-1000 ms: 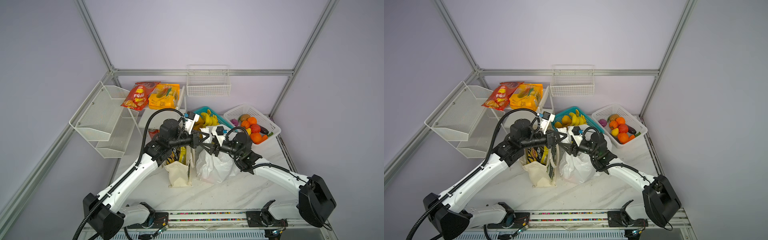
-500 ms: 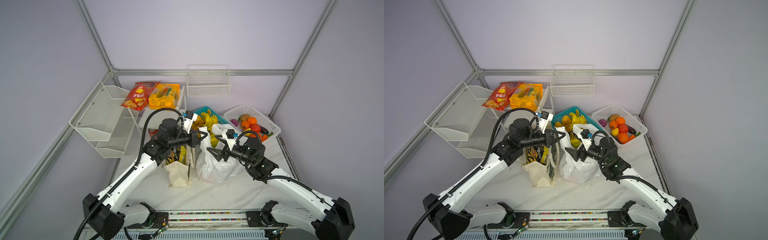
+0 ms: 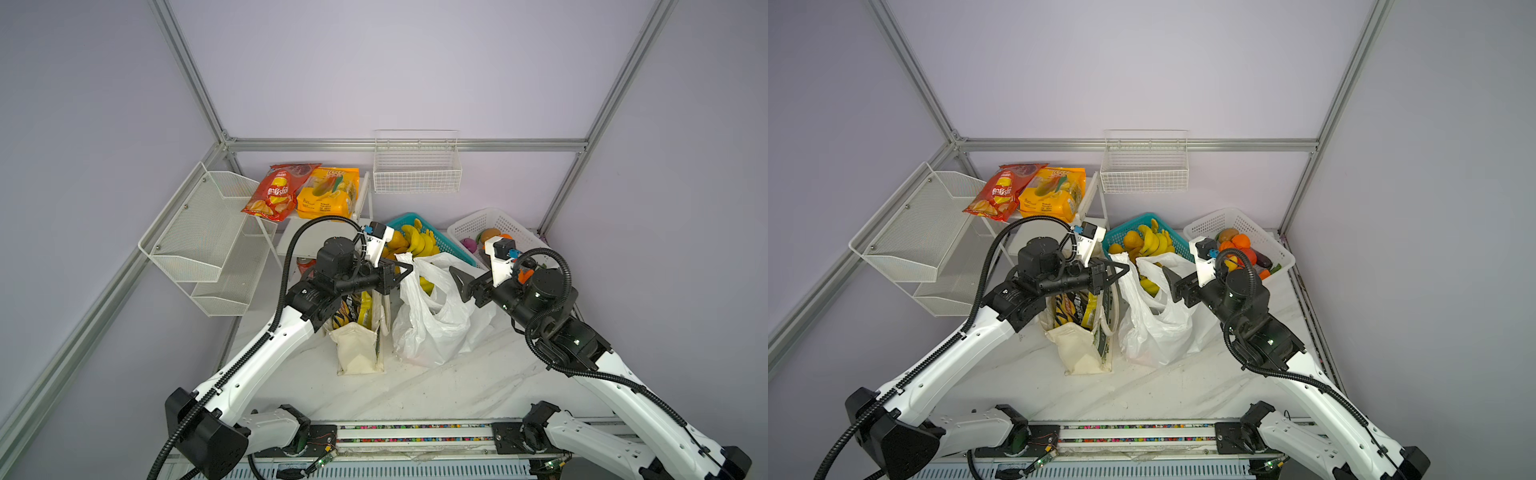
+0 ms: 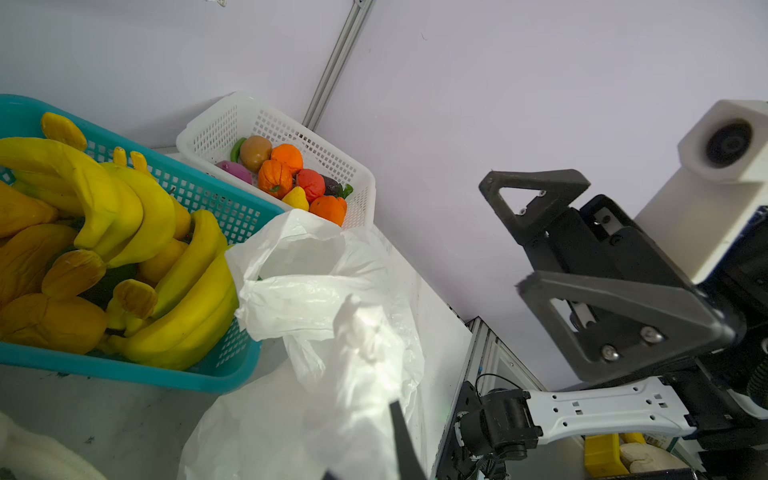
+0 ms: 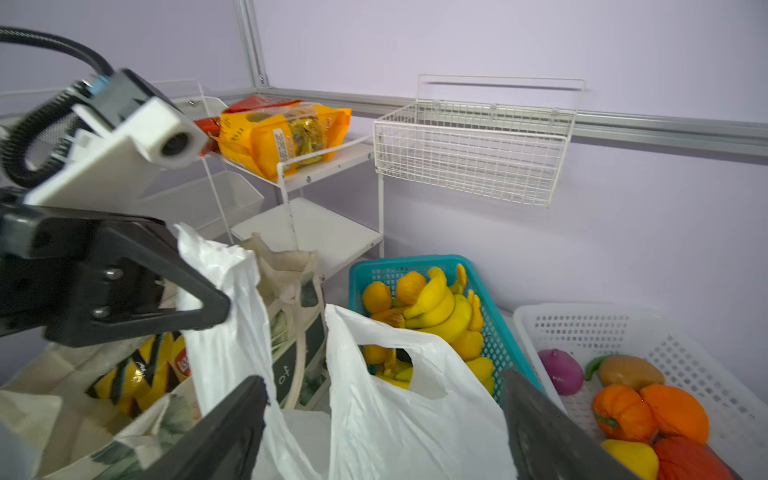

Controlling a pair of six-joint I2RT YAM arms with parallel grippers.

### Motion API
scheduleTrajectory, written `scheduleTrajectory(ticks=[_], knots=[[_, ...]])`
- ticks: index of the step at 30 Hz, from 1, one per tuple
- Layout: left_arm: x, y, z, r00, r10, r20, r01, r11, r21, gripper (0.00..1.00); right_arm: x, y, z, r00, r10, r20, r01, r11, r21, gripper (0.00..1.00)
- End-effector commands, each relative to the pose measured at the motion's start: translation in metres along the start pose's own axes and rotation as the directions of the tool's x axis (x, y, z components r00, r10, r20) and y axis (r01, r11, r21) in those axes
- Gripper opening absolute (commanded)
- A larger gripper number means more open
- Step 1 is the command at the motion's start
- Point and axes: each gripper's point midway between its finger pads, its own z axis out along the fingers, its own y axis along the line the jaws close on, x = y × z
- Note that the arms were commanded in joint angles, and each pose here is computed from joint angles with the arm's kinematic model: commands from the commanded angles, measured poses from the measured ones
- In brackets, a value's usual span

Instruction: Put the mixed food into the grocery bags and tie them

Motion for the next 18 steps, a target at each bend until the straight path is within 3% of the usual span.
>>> scheduleTrajectory(ticks=[1,5,9,12,18], knots=[[-0.031,-0.021,-0.017,0.994,0.072,0.086,-0.074,0.997,0.018,0.0,0.034,-0.011,0.012,0.988,-0.075,-0.132,0.088,0.992,0.089,0.95],[-0.031,-0.02,-0.016,0.994,0.07,0.083,-0.071,0.997,0.016,0.0,0.045,0.013,0.024,0.974,-0.154,-0.168,0.165,0.985,0.054,0.97],[-0.031,-0.02,-0.017,0.994,0.074,0.082,-0.075,0.997,0.014,0.0,0.072,0.018,0.034,0.932,-0.235,-0.274,0.277,0.953,0.126,0.97],[-0.031,-0.02,-0.017,0.994,0.076,0.082,-0.077,0.997,0.014,0.0,0.077,0.009,0.039,0.927,-0.239,-0.29,0.299,0.936,0.185,0.97],[-0.029,-0.019,-0.016,0.994,0.074,0.079,-0.075,0.997,0.011,0.0,0.067,-0.001,0.044,0.954,-0.203,-0.222,0.262,0.924,0.278,0.8]])
